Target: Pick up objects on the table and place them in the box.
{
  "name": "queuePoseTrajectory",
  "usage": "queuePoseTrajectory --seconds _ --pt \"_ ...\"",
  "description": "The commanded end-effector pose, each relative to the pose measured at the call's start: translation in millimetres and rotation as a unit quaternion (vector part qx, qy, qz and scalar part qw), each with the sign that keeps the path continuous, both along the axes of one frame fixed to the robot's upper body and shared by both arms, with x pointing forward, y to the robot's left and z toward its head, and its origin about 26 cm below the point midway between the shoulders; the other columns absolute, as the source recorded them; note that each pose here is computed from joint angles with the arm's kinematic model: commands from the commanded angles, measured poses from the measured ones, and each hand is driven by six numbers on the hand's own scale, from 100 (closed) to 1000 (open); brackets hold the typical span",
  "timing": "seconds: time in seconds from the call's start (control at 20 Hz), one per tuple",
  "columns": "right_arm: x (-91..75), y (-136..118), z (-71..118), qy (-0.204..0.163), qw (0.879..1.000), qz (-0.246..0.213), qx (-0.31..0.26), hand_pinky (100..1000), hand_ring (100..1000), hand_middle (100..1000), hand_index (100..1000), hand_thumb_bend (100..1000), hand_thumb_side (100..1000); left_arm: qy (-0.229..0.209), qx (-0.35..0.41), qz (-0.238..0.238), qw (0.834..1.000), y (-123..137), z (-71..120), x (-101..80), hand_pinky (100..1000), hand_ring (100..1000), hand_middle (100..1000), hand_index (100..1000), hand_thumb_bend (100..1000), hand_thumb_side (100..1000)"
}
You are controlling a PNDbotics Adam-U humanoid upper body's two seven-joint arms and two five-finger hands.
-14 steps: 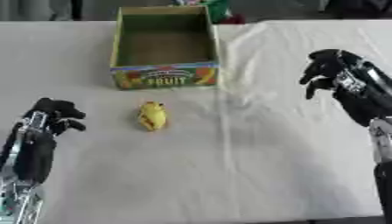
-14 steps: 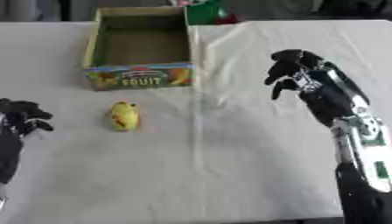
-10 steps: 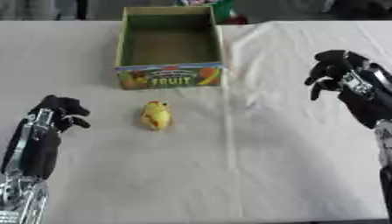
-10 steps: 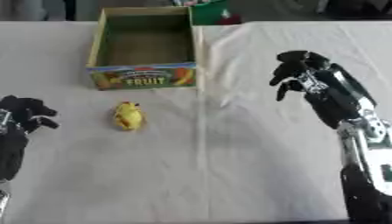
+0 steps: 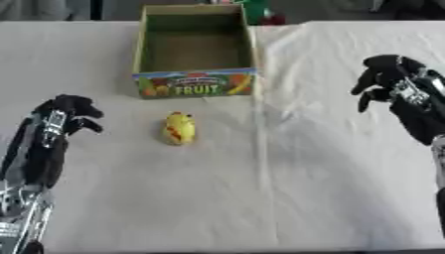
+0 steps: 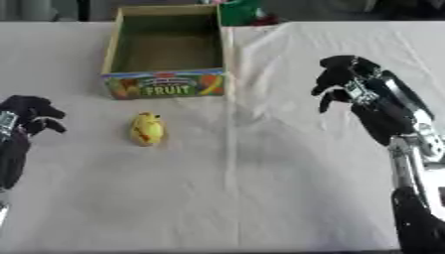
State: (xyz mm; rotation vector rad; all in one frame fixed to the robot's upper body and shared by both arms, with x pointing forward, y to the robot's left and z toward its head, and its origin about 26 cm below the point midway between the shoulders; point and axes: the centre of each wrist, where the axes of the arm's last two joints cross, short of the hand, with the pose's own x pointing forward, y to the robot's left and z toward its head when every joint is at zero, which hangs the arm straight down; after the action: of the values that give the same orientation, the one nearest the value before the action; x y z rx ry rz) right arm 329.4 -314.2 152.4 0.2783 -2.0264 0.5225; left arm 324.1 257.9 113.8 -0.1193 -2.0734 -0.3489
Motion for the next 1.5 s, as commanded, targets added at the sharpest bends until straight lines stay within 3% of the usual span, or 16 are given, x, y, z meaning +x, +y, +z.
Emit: queuePoseTrajectory --seconds 0.05,0.25,0.3,0.4,0.5,0.55,0.7,0.85,1.3,1.5 --pt "-1.2 -0.6 9.5 -0.013 1.000 0.001 -0.008 405 587 563 760 100 485 -0.041 0.044 -0.013 0.998 4.6 22.6 1.5 505 611 517 659 100 641" --pt "-1.1 -0.5 9.0 -0.012 1.000 0.001 -0.008 405 587 562 760 100 484 -0.082 0.141 -0.032 0.986 7.3 42.4 6.5 508 612 519 688 100 497" --pt "-1.1 -0.6 8.8 -0.012 1.000 0.001 -0.008 405 587 562 760 100 484 -0.089 0.169 -0.037 0.981 7.6 45.7 8.0 508 612 519 688 100 497" --pt "-1.0 -0.4 8.9 -0.012 1.000 0.002 -0.009 404 586 562 759 100 484 -0.108 0.230 -0.046 0.966 8.3 54.0 11.5 516 614 537 717 100 355" --pt "-0.9 -0.3 9.1 -0.012 1.000 0.002 -0.009 404 586 562 759 100 484 -0.127 0.295 -0.054 0.946 7.9 63.4 15.4 519 616 542 724 100 327" --pt "-0.8 -0.2 9.1 -0.012 1.000 0.003 -0.009 404 586 561 759 100 484 -0.137 0.329 -0.060 0.933 7.2 68.8 17.4 528 623 562 750 100 249" --pt "-0.7 0.5 8.9 -0.012 1.000 0.005 -0.009 404 585 561 759 100 484 -0.161 0.415 -0.066 0.893 4.0 81.9 24.3 531 620 575 767 100 244" --pt "-0.5 1.0 8.6 -0.011 1.000 0.006 -0.010 403 585 561 759 100 483 -0.173 0.461 -0.059 0.868 -2.0 86.8 33.3 537 625 589 776 100 236" --pt "0.0 2.5 7.5 -0.009 1.000 0.008 -0.010 401 584 559 757 100 483 -0.179 0.543 -0.070 0.818 -29.0 74.1 62.4 581 674 665 798 111 243" --pt "0.3 3.1 7.6 -0.009 1.000 0.009 -0.010 401 583 558 757 100 482 -0.174 0.557 -0.086 0.807 -37.3 63.5 73.3 582 686 681 808 149 246"
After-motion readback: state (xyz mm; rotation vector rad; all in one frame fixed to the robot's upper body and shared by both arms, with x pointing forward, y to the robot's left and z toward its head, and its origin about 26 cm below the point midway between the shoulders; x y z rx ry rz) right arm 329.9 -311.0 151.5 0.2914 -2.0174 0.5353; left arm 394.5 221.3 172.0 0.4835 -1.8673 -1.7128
